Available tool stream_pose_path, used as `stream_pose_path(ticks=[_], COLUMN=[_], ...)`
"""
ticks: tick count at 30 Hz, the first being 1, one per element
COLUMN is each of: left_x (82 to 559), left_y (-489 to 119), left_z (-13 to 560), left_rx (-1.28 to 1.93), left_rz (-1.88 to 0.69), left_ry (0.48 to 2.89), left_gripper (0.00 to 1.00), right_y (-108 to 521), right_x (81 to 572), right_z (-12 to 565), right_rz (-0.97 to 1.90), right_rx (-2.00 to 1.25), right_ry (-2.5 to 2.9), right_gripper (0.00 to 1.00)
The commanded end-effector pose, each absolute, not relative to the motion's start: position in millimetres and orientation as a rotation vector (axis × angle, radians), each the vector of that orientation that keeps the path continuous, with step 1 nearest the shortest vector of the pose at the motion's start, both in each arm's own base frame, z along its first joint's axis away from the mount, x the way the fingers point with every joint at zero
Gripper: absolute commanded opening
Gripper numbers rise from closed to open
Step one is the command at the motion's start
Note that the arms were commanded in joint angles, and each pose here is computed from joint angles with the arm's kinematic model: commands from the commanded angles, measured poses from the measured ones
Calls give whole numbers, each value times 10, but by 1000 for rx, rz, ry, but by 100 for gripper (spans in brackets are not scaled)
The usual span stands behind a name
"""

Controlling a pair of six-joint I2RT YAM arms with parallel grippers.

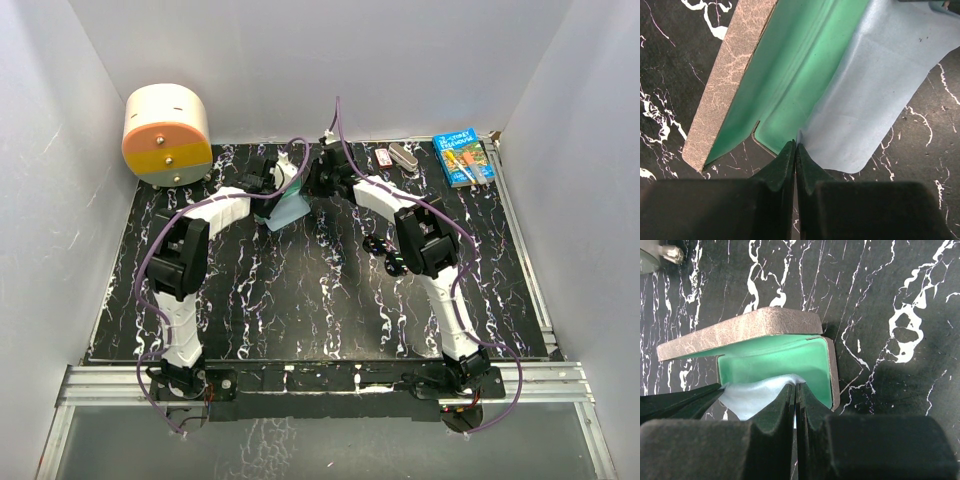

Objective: Organize the sunglasses
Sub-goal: Place the glasses cleaning cloth in the sunglasses case.

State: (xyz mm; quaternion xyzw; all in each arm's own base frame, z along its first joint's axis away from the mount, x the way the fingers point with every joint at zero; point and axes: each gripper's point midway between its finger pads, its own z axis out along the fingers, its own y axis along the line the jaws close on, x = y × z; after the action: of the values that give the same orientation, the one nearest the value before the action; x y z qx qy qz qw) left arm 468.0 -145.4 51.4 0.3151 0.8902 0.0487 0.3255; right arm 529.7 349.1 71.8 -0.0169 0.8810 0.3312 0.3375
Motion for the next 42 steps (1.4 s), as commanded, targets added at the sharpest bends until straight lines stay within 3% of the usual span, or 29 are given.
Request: stream_pose_path(ticks=[1,42], left_x=[4828,4985], left_y=[-1445,-1341], left_z=[722,775], left_rx=[804,803], left_rz=[176,286], left_ry=[2275,2227], left_gripper=[0,0], right_y=[3576,3606], right_x=[5529,5702], right_z=[1070,969], right_rz=[904,915], right_rx=[-63,-72], right_ry=[2153,2113], right_gripper=[7,8])
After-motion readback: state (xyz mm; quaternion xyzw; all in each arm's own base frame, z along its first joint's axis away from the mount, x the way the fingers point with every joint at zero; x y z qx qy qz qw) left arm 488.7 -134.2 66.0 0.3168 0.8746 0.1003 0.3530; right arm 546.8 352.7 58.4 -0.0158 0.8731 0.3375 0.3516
